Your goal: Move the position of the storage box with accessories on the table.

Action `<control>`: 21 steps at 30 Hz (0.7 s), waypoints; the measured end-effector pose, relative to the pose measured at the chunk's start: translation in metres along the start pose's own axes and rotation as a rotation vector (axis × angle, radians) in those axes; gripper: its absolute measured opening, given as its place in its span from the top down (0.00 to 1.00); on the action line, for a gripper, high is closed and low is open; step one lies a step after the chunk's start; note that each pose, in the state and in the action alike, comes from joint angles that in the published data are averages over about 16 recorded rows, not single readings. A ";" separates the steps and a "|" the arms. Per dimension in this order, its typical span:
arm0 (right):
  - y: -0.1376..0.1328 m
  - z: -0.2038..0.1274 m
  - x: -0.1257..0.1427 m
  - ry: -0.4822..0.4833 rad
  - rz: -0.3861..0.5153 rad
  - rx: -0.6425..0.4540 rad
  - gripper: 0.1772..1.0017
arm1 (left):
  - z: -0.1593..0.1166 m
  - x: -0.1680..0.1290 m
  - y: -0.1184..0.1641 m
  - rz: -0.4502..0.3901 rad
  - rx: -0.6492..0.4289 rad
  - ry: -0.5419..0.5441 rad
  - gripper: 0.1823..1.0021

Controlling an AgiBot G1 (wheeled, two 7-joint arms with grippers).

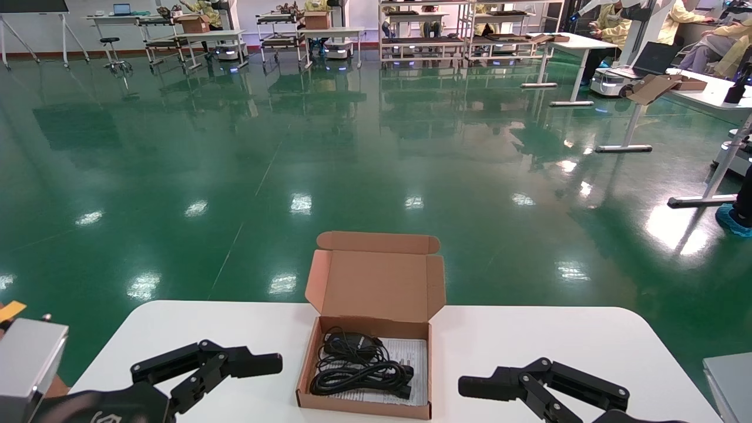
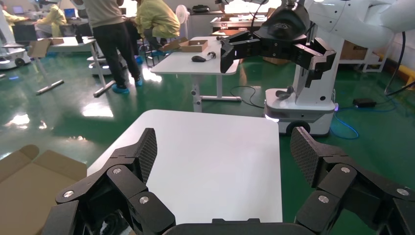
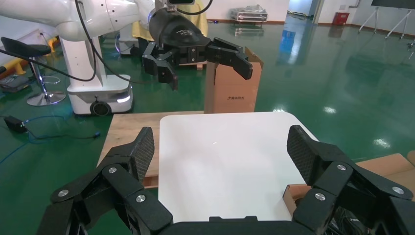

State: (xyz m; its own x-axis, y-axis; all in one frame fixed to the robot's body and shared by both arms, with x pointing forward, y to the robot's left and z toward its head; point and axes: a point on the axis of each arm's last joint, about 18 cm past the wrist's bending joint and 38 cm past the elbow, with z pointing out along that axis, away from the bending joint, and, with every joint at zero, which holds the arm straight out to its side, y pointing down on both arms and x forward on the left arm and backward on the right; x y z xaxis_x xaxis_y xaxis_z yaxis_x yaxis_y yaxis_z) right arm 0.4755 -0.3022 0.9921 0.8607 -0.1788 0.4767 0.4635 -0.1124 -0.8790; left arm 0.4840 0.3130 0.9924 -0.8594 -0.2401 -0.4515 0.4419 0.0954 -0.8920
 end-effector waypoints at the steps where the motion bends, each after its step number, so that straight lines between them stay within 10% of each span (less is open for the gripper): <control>1: 0.000 0.000 0.000 0.000 0.000 0.000 0.00 | 0.000 0.000 0.000 0.000 0.000 0.000 0.00; 21: 0.000 0.000 0.000 0.000 0.000 0.000 0.00 | 0.000 0.000 0.000 0.000 0.000 0.000 0.00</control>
State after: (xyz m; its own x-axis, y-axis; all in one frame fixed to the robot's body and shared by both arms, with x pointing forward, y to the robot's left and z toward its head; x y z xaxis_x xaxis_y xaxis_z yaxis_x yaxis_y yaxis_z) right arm 0.4755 -0.3022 0.9921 0.8607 -0.1788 0.4767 0.4634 -0.1124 -0.8790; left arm 0.4840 0.3130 0.9924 -0.8594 -0.2401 -0.4515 0.4419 0.0954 -0.8920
